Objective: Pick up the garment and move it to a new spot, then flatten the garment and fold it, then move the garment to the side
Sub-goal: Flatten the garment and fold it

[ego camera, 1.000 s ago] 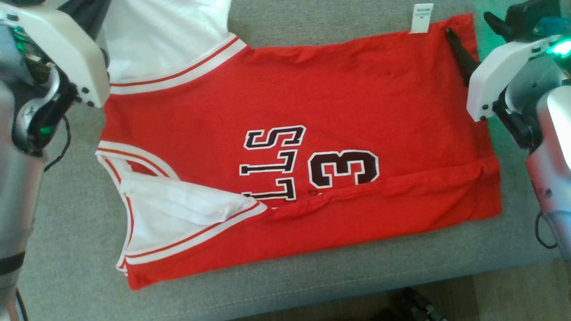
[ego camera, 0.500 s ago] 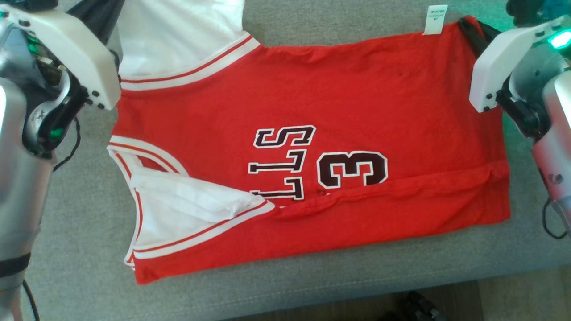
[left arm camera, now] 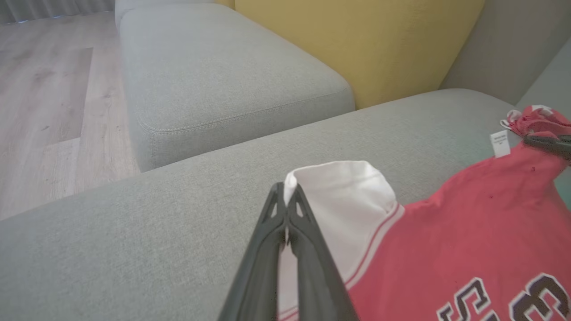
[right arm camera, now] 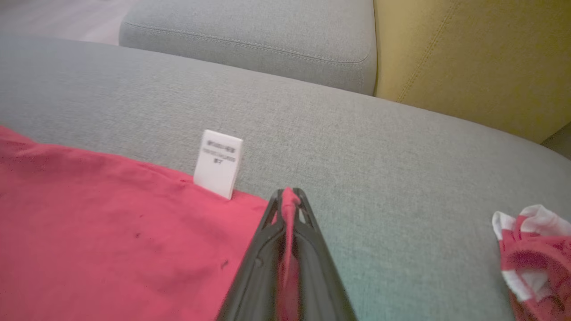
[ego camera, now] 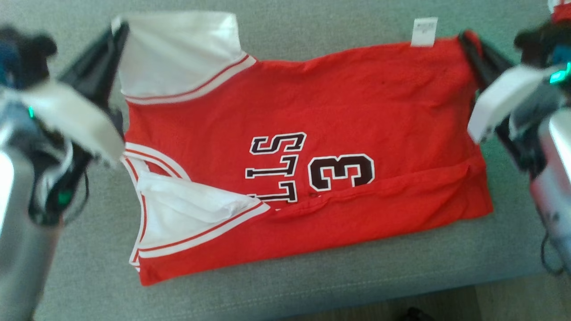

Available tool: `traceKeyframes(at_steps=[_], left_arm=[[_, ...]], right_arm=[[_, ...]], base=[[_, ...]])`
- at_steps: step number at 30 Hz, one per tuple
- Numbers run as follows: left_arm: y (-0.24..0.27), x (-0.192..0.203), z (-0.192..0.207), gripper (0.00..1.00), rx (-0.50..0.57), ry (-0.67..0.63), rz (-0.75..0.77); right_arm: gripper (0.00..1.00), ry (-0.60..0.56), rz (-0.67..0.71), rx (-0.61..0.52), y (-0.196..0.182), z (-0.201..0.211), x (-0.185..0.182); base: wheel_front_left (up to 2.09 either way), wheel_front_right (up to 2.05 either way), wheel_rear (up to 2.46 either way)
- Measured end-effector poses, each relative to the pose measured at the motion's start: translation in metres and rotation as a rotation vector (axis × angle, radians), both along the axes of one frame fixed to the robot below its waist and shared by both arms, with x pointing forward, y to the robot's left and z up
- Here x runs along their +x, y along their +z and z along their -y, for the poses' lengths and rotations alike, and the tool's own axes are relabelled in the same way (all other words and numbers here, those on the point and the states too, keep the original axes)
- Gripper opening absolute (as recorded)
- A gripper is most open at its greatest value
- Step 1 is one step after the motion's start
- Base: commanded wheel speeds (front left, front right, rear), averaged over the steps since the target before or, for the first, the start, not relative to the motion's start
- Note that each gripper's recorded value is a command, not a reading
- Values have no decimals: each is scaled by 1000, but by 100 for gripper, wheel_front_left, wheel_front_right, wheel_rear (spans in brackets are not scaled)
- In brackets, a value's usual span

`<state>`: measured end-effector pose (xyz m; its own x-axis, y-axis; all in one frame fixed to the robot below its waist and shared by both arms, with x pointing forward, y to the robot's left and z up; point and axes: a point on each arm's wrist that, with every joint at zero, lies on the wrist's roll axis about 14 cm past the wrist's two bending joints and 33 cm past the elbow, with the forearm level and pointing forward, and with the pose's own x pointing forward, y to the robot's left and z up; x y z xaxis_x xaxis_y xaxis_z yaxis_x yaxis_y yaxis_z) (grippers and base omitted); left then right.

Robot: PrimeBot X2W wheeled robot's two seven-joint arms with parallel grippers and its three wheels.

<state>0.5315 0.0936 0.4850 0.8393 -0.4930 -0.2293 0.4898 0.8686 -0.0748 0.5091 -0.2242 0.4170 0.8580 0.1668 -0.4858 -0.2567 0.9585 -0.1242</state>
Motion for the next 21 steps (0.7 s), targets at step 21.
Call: traceKeyframes(at_steps=[21], left_arm=[[-21,-162,-22,0,-228,255,-169]], right_arm=[[0,-146,-7,149,-2,-4,-125]], base=[[0,0,0]])
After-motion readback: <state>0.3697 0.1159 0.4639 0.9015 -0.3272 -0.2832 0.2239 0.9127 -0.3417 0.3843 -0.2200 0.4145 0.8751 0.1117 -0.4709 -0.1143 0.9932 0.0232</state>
